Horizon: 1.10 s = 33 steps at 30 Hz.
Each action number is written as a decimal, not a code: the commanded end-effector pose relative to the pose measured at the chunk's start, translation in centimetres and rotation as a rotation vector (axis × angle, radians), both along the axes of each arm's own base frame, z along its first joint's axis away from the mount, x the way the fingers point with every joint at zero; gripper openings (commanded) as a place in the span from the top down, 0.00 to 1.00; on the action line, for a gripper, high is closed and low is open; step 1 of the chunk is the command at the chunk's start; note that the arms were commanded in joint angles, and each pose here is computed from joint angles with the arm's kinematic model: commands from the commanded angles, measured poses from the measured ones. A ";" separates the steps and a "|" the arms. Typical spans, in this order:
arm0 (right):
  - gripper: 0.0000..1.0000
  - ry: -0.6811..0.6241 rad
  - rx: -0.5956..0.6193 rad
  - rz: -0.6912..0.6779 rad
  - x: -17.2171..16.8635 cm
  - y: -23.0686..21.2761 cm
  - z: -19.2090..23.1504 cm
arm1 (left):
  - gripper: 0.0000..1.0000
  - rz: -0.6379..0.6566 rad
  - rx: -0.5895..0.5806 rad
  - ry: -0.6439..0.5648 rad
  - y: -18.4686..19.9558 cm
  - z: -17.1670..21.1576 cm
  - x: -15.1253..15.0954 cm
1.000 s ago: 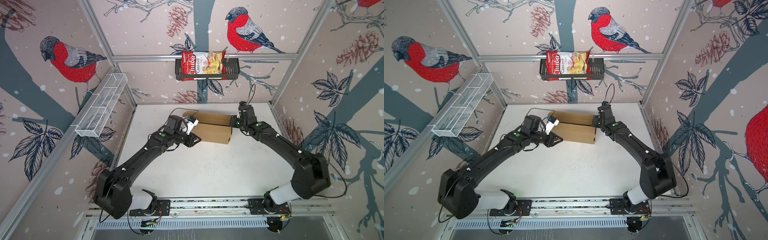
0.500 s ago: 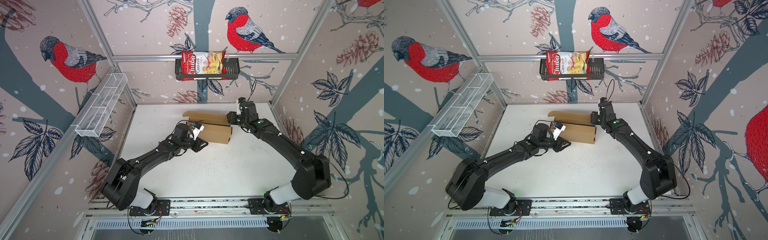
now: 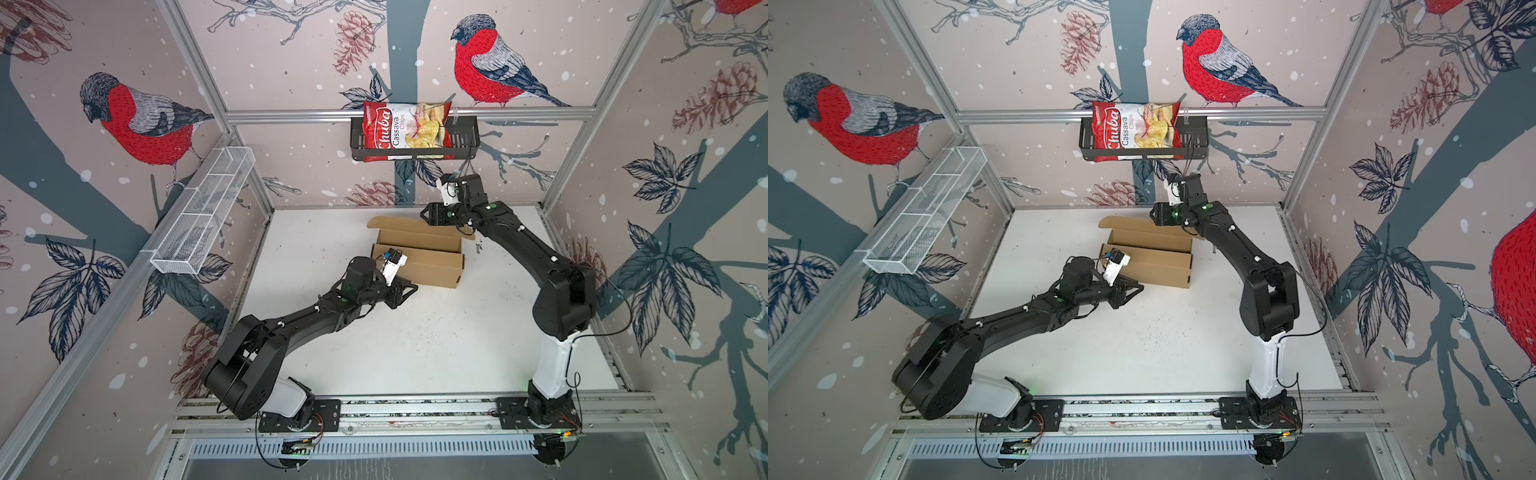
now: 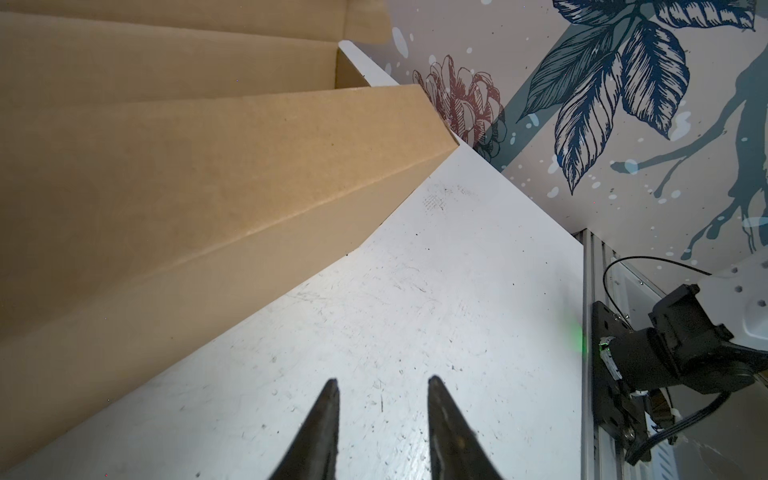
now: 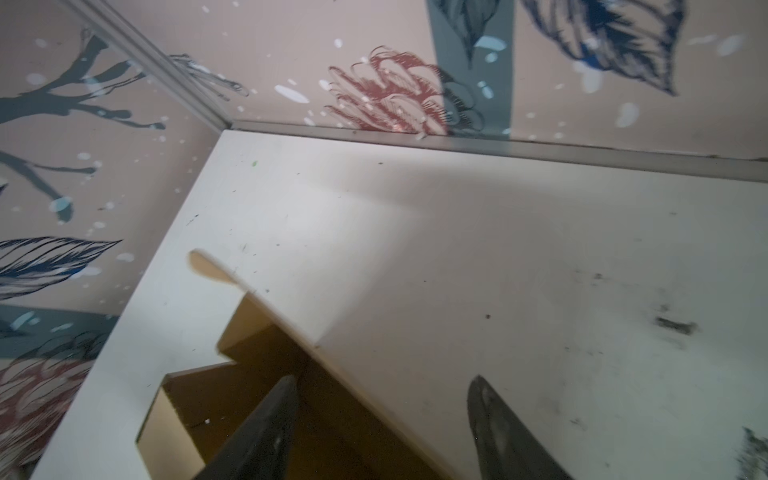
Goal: Fold the paper box
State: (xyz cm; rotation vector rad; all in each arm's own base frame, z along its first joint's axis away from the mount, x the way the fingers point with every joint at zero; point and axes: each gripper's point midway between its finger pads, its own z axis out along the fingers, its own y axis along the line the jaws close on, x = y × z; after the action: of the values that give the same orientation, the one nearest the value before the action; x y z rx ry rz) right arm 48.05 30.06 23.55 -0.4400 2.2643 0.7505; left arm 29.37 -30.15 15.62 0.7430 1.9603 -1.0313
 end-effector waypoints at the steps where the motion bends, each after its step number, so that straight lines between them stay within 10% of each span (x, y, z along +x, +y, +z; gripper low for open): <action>1: 0.40 0.155 0.091 0.126 -2.8 2.1 -0.9 | 0.64 0.036 -0.044 -0.079 -0.6 1.3 1.6; 9: 0.53 0.257 0.113 0.126 -5.2 0.8 -2.9 | 0.64 0.091 -0.077 -0.103 -1.2 1.1 3.5; 19: 0.39 0.076 -0.040 -0.042 -3.9 -2.7 -0.3 | 0.60 0.063 -0.084 -0.158 0.7 6.1 0.3; 27: 0.40 0.107 -0.118 -0.016 -6.8 0.9 -3.9 | 0.47 0.385 -0.098 -0.217 9.2 11.5 3.2; 33: 0.41 0.066 -0.285 0.065 -12.8 2.8 -7.0 | 0.60 0.627 -0.135 -0.209 15.4 13.5 4.4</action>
State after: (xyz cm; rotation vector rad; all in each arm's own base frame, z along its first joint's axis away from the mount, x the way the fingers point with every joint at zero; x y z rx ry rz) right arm 36.63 33.48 17.69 -0.5997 2.4350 0.6035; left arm 33.35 -17.00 29.26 0.2492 1.7210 -0.6999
